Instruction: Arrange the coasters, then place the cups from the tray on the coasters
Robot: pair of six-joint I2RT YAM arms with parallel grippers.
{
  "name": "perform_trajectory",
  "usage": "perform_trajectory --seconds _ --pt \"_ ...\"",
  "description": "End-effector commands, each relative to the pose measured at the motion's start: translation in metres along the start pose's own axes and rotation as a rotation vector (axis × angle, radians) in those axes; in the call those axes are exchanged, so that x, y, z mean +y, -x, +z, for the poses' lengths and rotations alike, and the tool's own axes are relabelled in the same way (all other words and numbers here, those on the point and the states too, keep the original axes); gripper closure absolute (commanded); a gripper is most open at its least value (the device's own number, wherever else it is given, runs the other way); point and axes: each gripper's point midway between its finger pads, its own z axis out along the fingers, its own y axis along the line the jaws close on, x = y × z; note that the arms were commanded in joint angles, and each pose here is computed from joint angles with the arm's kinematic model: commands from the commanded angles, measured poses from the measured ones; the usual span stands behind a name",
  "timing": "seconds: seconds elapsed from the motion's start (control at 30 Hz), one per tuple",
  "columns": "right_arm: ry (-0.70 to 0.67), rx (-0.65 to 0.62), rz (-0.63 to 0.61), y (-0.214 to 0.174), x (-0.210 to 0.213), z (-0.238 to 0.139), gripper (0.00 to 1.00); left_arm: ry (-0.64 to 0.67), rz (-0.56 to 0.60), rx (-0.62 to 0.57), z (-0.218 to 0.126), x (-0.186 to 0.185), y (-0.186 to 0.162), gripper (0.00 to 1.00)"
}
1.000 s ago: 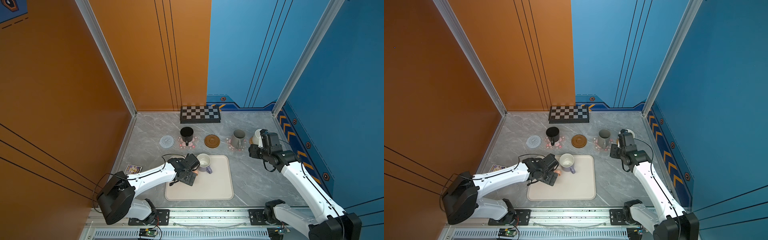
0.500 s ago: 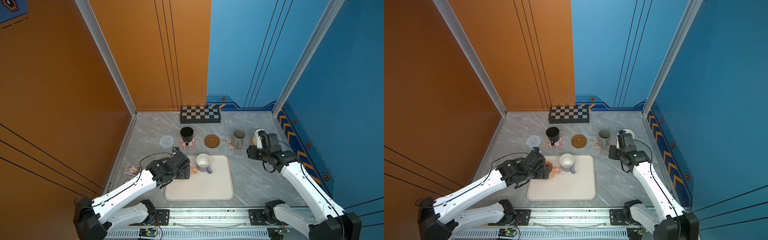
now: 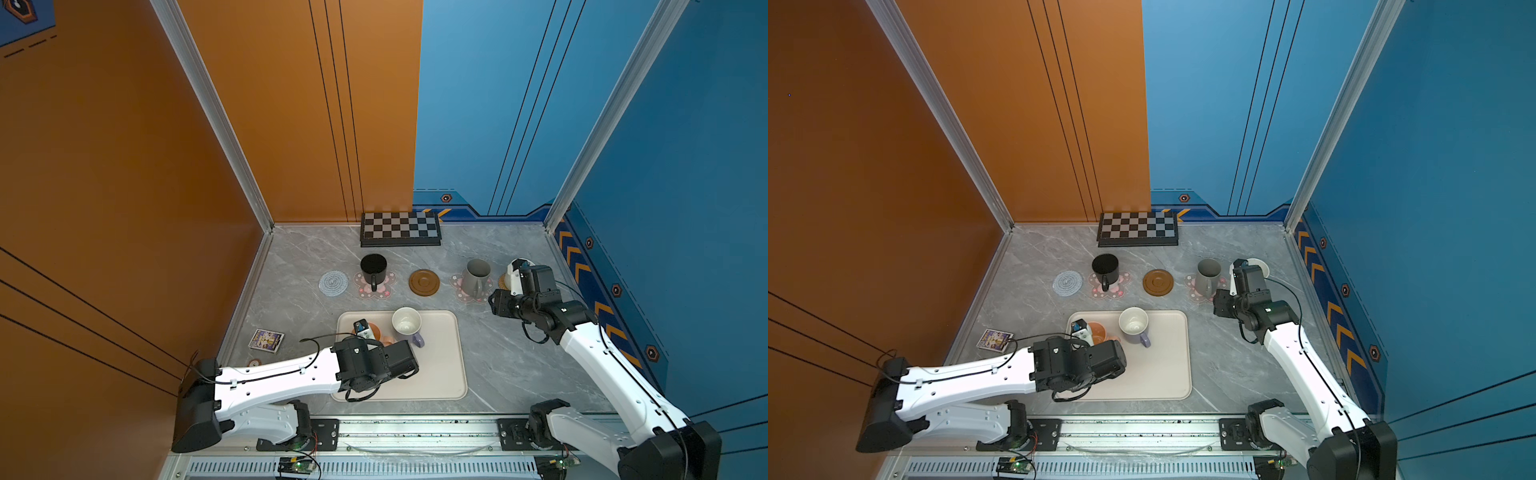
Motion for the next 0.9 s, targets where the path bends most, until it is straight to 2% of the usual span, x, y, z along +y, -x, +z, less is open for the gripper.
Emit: perform_trajectory --seconds 0.0,0.07,0.2,0.53,0.87 --pt "0.033 -0.015 0.007 -0.001 0.005 -0.001 0.43 -0.003 -0.243 -0.086 0.002 0.002 0.022 0.24" --pt "0.034 -0.016 0.007 -0.002 0.005 -0.002 0.43 0.003 -0.331 -0.094 0.01 0.007 0.025 0.28" --pt "0.052 -0.024 0.015 -0.002 0.008 -0.001 0.43 0.027 -0.443 -0.082 0.025 0.011 0.027 0.28" --pt "0.092 -0.036 0.036 0.0 0.014 0.005 0.43 0.015 -0.47 -0.042 0.04 -0.021 0.033 0.24" --pt "0.087 -0.022 0.026 -0.007 0.011 0.009 0.43 0.109 -0.496 0.001 0.065 -0.021 0.034 0.24"
